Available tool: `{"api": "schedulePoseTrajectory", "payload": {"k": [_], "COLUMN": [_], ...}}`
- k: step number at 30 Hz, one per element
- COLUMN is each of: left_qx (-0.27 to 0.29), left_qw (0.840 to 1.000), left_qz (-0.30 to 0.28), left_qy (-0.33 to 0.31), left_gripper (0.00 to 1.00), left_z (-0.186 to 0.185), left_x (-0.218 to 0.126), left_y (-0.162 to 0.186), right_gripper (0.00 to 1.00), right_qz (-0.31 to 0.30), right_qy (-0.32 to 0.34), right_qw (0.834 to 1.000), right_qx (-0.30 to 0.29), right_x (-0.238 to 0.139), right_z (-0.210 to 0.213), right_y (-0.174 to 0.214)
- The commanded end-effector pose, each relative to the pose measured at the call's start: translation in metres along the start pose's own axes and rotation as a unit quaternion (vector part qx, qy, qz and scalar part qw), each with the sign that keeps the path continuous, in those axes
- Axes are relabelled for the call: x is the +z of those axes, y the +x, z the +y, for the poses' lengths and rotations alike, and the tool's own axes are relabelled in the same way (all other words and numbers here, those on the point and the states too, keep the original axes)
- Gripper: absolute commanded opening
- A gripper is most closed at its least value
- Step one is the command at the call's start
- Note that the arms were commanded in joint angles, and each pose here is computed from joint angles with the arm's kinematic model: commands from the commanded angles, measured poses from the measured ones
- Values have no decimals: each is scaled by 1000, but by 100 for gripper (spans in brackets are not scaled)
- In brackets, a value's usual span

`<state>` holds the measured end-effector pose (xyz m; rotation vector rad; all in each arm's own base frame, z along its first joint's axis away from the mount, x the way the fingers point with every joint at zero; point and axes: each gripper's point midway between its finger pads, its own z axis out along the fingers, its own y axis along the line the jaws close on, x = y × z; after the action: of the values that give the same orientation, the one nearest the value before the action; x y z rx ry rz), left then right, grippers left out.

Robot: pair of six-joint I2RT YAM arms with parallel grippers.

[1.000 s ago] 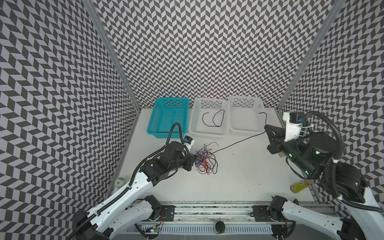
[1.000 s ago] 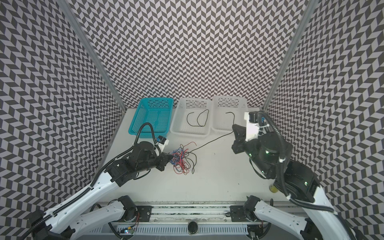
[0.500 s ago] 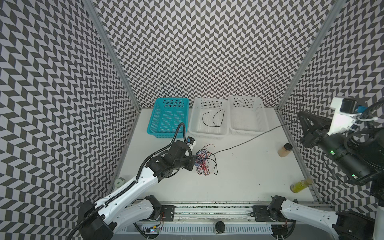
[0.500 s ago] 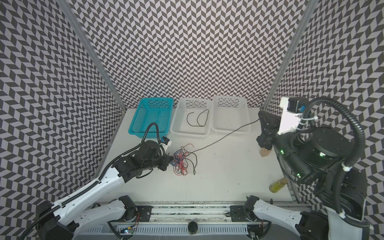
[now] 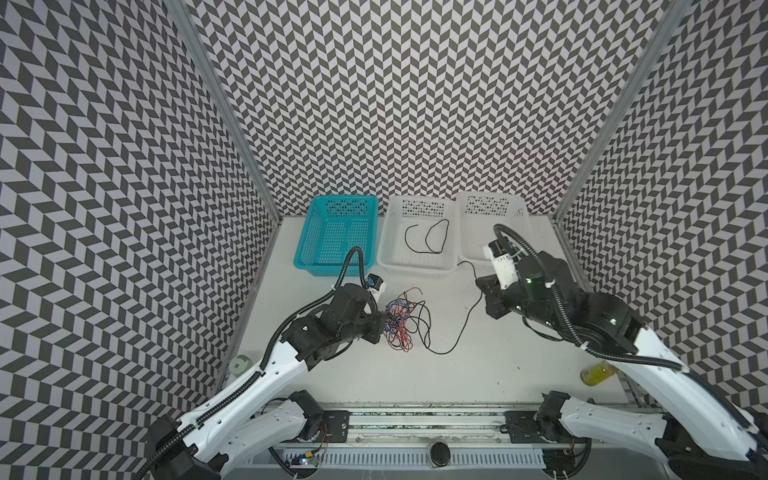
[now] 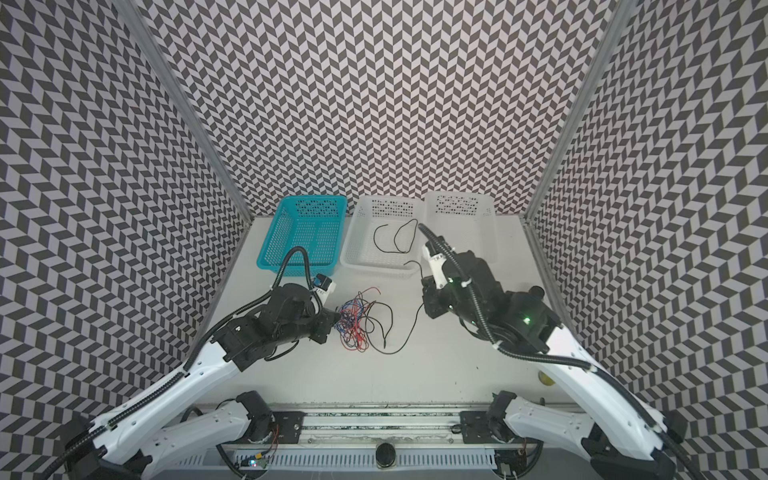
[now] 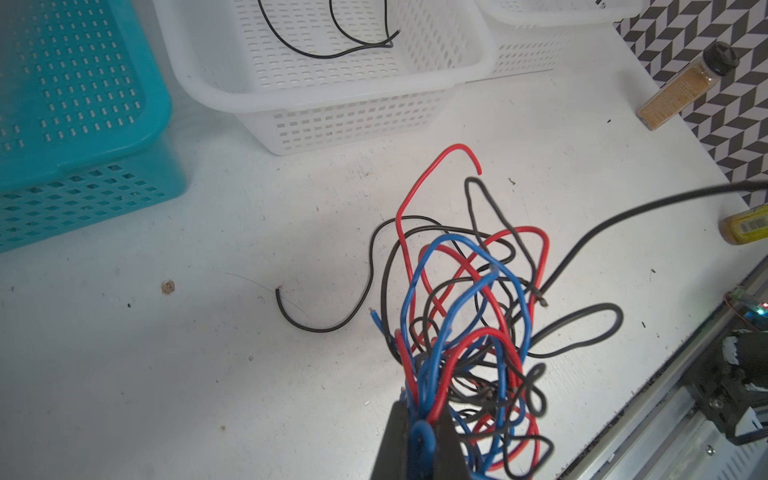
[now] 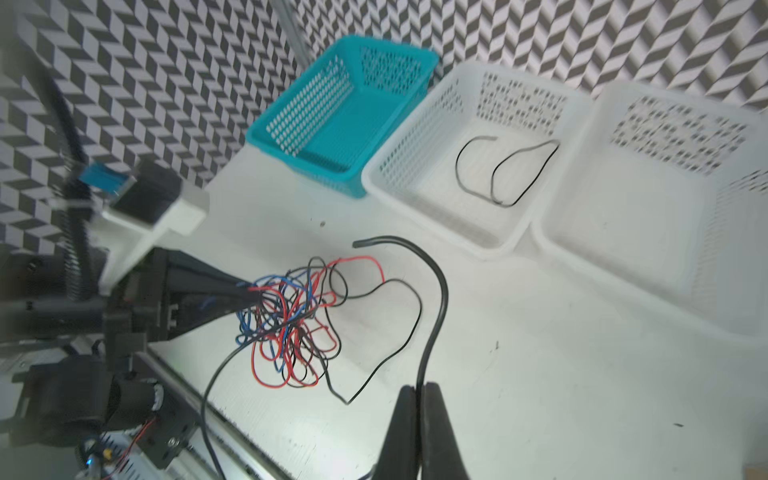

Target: Untangle the cables

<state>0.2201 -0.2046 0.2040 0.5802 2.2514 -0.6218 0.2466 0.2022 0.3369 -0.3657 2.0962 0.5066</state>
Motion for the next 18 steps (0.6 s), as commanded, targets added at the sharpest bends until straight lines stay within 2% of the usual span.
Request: {"api": "schedulePoseTrajectory", "payload": {"k": [1, 5, 9, 11, 14, 18], "left_qx": [10, 10, 10, 10, 10, 10], "left_qw": [1000, 999, 1000, 1000, 1000, 1000], "left_qz": [-23, -22, -23, -23, -22, -19], "left_qy": [16, 22, 18, 13, 11, 9], "left_gripper": [0, 0, 0, 0, 0, 0], "left_z": [-6, -9, -8, -6, -5, -4], "left_x": [-7, -7, -8, -8, -7, -6], "left_y": [-11, -11, -11, -11, -11, -10], "right_gripper": [8, 14, 16, 22, 37, 46], "right_qz": [-56, -39, -33, -24, 10, 39], "right_qy": [-109, -172, -186, -199, -192, -179], "right_qw": [991, 983, 979, 975, 976, 979], "right_qx": [47, 53, 82, 95, 102, 86], "right_x": [5, 32, 49, 57, 68, 82], "right_z": [38, 62, 66, 71, 72, 69], "right_y": [-21, -6, 6, 13, 29, 57]}}
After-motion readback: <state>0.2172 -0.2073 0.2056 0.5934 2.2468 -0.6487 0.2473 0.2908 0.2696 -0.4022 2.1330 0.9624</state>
